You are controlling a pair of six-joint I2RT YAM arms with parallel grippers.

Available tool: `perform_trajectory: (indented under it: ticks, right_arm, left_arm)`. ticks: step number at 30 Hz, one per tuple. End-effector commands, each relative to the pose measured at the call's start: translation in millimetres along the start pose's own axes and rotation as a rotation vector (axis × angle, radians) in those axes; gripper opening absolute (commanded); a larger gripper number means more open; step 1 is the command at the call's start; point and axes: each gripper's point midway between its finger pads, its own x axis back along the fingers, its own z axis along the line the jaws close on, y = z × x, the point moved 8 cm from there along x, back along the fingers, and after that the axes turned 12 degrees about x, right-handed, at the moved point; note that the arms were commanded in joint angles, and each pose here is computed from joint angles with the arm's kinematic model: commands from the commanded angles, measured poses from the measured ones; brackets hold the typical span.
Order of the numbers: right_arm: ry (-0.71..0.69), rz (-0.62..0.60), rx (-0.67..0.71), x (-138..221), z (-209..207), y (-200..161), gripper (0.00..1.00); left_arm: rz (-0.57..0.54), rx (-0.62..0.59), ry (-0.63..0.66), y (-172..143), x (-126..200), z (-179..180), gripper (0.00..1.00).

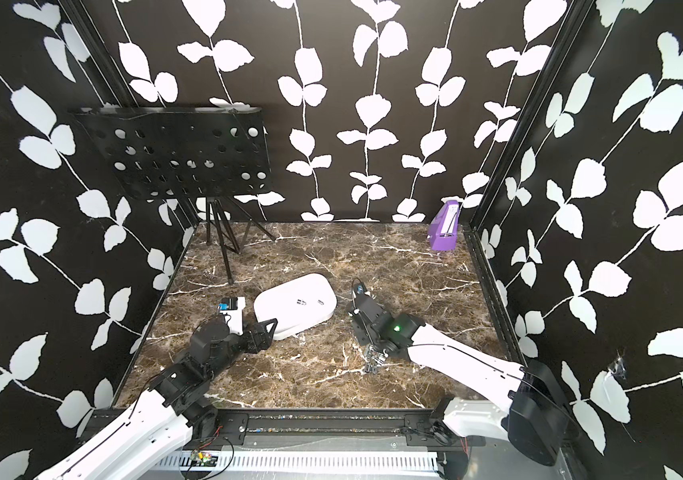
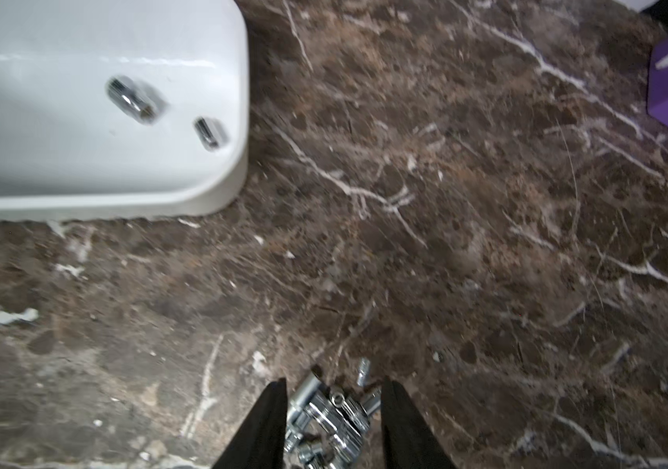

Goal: Put the socket on the desktop into the storage box
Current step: Pick up the socket head from the center of the board.

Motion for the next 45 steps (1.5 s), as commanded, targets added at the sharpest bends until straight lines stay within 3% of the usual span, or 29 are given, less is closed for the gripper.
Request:
perform_trajectory:
  ticks: [1, 8, 14, 29, 45]
  right_arm:
    - [-0.047, -0.025, -0.083, -8, -6, -6, 0.41]
    - [-0.087, 0.117, -0.047, -22, -6, -32, 0.37]
    - [-0.097, 0.128, -0.081, -27, -7, -40, 0.36]
    - [-0.046, 0.206, -0.219, -44, -15, -66, 0.32]
    - [-0.013, 0.269, -0.183, -62, -7, -67, 0.30]
  left_arm:
    - [0.041, -0.050, -0.118, -6, -6, -19, 0.86]
    - [0.139, -0.211, -0.134, -29, -18, -50, 0.86]
    - [0.225, -0.282, -0.069, -40, -33, -61, 0.88]
    - [0.153, -0.257, -0.075, -33, -23, -57, 0.89]
    - [0.161, -0.252, -0.075, -33, -23, -57, 0.89]
